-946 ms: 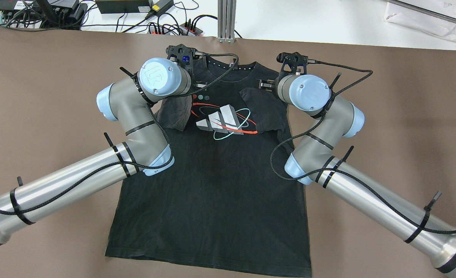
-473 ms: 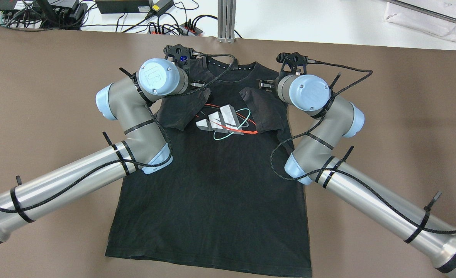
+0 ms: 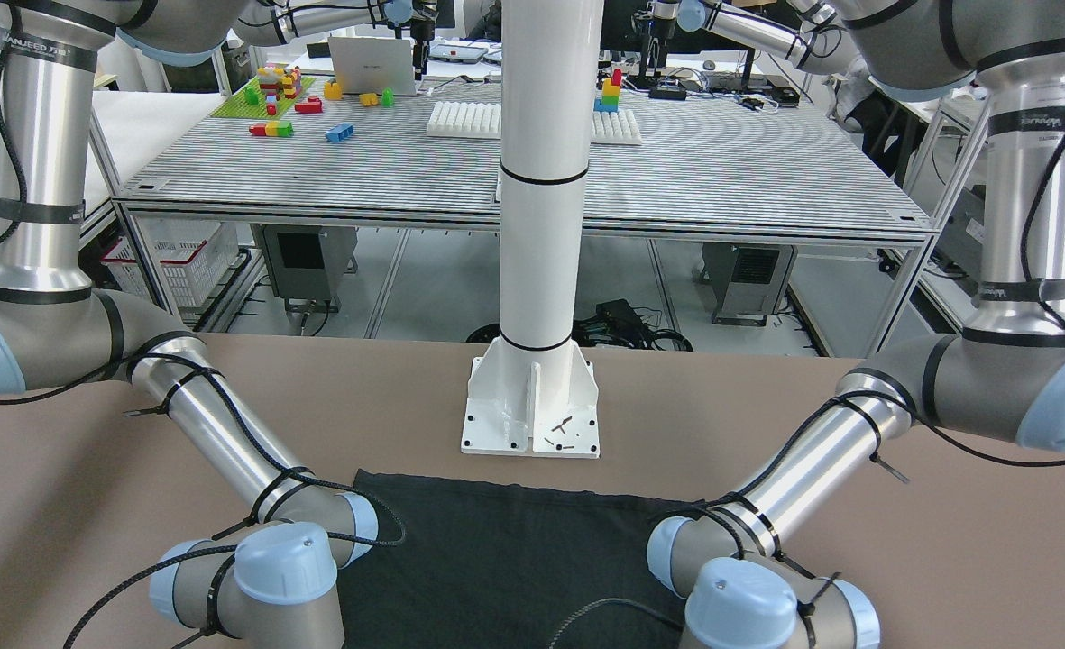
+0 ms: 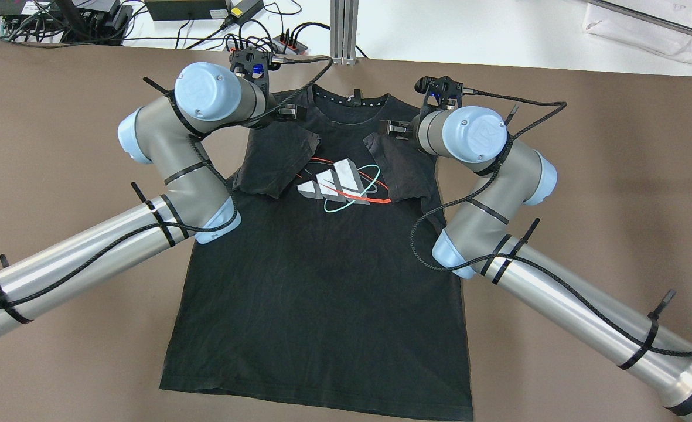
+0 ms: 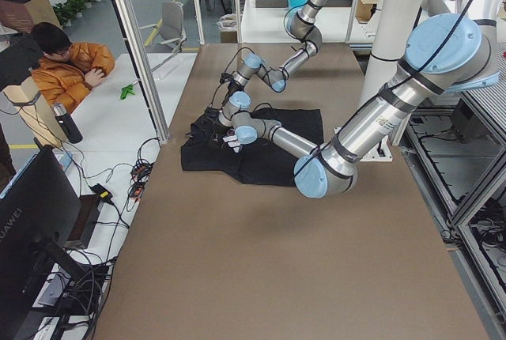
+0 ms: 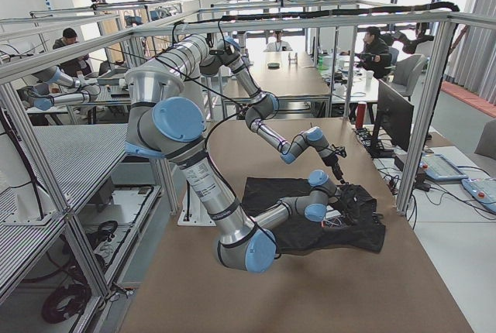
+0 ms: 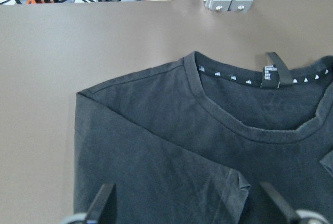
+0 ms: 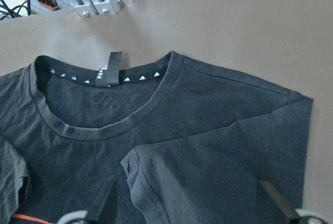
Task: Fold clothes
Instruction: 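Release the sleeves and move both grippers down toward the shirt hem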
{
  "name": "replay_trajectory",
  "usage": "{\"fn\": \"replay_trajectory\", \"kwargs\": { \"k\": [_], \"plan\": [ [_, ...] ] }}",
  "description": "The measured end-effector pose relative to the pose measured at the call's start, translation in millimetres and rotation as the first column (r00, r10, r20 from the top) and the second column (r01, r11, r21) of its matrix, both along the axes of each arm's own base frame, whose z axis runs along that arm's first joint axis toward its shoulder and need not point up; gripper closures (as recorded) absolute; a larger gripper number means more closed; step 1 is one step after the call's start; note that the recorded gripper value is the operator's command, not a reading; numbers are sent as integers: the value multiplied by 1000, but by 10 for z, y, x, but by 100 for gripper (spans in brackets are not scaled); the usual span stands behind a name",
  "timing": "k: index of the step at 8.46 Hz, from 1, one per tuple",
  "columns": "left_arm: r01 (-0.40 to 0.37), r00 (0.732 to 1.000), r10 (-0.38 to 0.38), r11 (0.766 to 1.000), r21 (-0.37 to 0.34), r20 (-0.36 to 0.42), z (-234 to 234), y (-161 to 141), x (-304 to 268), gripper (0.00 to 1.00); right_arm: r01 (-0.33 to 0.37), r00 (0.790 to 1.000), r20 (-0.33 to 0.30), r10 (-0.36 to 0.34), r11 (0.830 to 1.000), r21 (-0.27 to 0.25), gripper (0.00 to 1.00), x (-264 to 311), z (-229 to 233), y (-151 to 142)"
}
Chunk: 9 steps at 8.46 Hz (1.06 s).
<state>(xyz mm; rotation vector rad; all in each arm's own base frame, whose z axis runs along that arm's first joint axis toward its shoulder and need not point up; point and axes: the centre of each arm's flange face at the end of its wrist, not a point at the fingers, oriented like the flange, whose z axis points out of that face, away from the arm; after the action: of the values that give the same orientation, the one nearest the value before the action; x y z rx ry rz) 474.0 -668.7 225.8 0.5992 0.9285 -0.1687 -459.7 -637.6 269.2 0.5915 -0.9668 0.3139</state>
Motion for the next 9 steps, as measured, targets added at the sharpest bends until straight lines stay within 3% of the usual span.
{"fn": "replay_trajectory", "kwargs": {
  "k": [2,4,6,9],
  "plan": [
    [-49,995,48,999,-9,-82,249,190,-420,5,81,995,58,-80,997,-17,6,359,51,161],
    [-80,984,68,994,-69,-163,347,475,-651,5,156,984,96,-153,987,-26,6,704,228,556],
    [-86,975,57,988,-128,-216,580,839,-930,5,265,957,134,-256,963,-52,6,925,252,1010],
    [-81,975,45,984,-159,-218,1049,1459,-1459,5,334,932,200,-303,931,-145,6,1087,550,1832]
  ]
}}
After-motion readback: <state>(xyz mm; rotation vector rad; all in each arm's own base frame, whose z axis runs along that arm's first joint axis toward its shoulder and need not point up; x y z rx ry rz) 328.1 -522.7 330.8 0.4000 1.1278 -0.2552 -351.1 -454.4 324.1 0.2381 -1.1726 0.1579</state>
